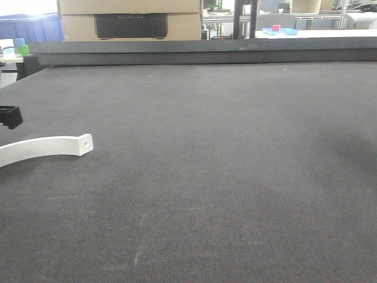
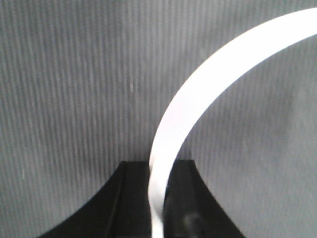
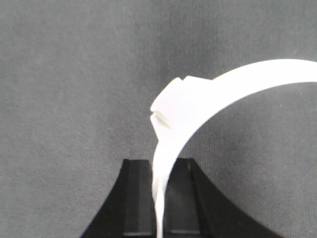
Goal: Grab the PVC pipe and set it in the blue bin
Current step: 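Lift both held white pipe pieces up off the table, then drive the base away from the table holding both pipe pieces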
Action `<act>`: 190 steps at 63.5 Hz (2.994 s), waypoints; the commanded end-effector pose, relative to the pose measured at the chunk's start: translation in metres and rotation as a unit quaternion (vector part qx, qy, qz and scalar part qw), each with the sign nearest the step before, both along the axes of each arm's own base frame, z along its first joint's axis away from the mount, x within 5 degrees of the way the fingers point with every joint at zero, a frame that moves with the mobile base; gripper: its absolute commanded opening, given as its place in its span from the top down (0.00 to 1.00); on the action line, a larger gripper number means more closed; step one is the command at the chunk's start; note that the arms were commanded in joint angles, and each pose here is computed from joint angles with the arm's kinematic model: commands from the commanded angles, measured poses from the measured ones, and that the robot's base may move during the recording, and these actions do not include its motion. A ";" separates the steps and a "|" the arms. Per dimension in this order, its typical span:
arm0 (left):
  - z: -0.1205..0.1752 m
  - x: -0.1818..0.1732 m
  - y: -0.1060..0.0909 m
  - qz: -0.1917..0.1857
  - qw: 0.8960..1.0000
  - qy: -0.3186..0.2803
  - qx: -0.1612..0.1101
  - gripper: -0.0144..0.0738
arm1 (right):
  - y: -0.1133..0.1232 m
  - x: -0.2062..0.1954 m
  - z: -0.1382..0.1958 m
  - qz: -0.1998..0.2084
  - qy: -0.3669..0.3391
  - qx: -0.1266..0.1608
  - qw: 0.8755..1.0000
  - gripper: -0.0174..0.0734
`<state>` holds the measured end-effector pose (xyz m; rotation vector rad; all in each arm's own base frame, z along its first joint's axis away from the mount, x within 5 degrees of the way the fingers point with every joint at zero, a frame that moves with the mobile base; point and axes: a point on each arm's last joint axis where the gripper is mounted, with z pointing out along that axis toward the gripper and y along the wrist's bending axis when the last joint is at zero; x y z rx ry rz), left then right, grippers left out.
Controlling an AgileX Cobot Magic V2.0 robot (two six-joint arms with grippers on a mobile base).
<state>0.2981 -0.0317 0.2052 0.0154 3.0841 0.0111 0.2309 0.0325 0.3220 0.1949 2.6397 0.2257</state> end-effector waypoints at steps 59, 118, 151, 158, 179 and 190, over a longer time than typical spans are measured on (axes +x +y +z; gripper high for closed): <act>0.174 -0.197 0.012 0.002 0.766 -0.627 -0.142 0.96 | -0.022 -0.144 0.046 0.011 -0.457 -0.021 0.889 0.99; 0.184 -0.223 0.019 -0.015 0.727 -0.678 -0.111 0.96 | -0.030 -0.168 0.057 0.017 -0.519 -0.090 0.850 0.99; 0.184 -0.223 0.019 -0.015 0.727 -0.678 -0.111 0.96 | -0.031 -0.168 0.057 0.018 -0.523 -0.100 0.846 0.99; 0.184 -0.223 0.019 -0.015 0.727 -0.678 -0.111 0.96 | -0.031 -0.168 0.058 0.018 -0.524 -0.100 0.846 0.99; 0.184 -0.223 0.019 -0.015 0.727 -0.678 -0.111 0.96 | -0.031 -0.168 0.058 0.018 -0.524 -0.100 0.846 0.99; 0.184 -0.223 0.019 -0.015 0.727 -0.678 -0.111 0.96 | -0.031 -0.168 0.058 0.018 -0.524 -0.100 0.846 0.99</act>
